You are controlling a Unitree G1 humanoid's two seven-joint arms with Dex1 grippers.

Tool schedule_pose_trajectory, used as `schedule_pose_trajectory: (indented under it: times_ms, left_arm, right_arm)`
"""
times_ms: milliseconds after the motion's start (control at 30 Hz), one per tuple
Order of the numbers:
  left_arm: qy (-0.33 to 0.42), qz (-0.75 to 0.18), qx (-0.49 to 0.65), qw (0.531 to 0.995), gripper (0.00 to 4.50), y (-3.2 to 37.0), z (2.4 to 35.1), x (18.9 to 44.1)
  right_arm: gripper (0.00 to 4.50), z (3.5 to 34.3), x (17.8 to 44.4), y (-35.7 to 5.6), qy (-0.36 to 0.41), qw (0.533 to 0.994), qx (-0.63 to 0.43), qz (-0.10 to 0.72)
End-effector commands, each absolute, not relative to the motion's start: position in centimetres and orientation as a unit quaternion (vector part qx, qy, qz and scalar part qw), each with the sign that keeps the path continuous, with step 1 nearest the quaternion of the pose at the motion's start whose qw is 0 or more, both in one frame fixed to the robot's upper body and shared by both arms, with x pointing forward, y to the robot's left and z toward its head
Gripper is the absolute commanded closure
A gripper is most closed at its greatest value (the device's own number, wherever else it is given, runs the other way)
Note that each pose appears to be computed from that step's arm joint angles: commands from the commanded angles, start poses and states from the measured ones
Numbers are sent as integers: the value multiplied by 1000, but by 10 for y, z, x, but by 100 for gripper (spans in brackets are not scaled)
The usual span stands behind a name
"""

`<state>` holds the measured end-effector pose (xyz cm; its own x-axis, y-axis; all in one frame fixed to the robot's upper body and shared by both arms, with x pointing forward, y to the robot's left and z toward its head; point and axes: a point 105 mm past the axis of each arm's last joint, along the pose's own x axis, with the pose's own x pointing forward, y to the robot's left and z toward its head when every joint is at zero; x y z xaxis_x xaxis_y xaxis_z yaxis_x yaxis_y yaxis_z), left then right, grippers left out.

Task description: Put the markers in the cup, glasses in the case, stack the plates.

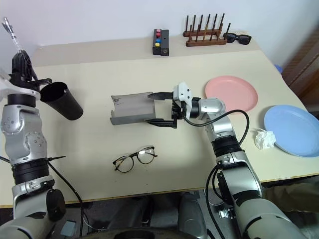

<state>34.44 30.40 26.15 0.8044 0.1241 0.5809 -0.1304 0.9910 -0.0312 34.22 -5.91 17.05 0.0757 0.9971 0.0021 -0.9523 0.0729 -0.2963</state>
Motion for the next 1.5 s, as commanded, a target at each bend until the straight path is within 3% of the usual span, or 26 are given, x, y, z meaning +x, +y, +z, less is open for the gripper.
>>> schedule_pose_trajectory:
  times_ms: [33, 700, 1500]
  left_arm:
    - [-329, 66, 41, 941, 448, 304, 272, 339]
    - [-327, 95, 91, 936, 448, 298, 241, 343]
    - [-330, 125, 120, 928, 448, 302, 239, 340]
  right_arm:
    - [0, 186, 340, -62, -135, 726, -113, 665]
    - [0, 198, 340, -58, -151, 730, -90, 661]
    - [0, 198, 340, -58, -152, 730, -89, 661]
